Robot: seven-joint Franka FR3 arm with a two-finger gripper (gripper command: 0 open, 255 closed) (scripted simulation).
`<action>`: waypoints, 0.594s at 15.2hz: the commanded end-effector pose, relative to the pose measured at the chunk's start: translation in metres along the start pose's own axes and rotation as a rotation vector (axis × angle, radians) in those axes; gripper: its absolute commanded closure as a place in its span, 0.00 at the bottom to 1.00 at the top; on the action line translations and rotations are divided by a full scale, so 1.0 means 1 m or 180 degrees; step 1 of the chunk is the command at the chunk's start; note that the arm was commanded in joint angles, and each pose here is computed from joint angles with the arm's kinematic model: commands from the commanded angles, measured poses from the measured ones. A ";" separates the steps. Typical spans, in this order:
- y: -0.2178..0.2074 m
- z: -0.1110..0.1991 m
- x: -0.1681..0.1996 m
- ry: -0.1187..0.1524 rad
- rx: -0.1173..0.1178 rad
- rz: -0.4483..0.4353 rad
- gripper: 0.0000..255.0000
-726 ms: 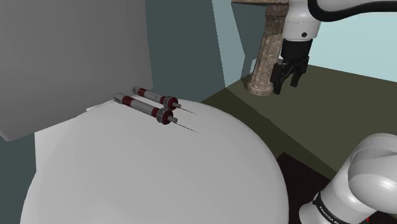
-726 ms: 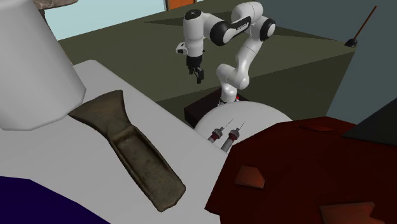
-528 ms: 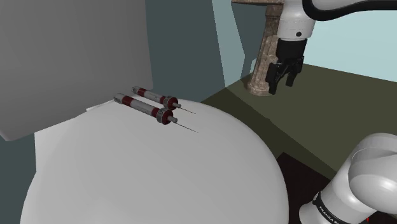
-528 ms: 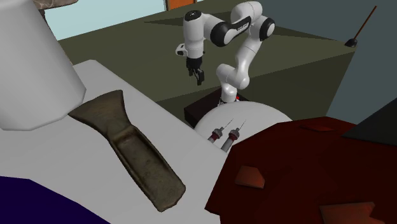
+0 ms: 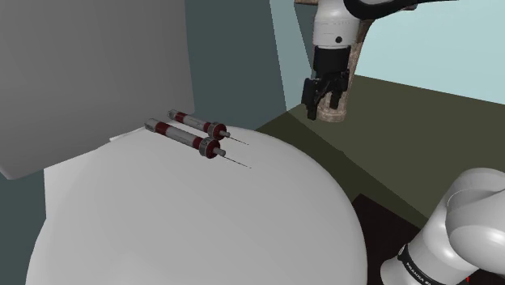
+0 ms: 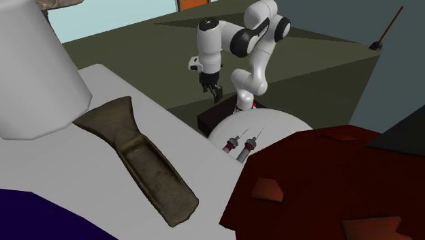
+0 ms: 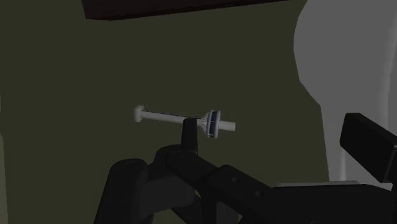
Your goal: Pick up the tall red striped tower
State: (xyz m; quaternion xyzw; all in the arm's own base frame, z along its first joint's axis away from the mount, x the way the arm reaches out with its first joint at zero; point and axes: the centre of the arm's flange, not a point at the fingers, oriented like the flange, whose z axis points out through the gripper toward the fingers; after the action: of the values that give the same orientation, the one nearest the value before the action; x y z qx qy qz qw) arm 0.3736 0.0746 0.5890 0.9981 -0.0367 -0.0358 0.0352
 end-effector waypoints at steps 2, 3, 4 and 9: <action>-0.038 -0.004 0.015 0.0006 0.0020 -0.0122 0.00; -0.049 -0.006 0.020 0.0008 0.0026 -0.0162 0.00; -0.061 -0.008 0.025 0.0010 0.0031 -0.0202 0.00; -0.121 -0.017 0.047 0.0022 0.0059 -0.0401 0.00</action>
State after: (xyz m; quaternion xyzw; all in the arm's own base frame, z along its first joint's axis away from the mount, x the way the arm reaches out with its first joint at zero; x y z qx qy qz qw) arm 0.4243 0.1781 0.5936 0.9989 0.0195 -0.0343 0.0255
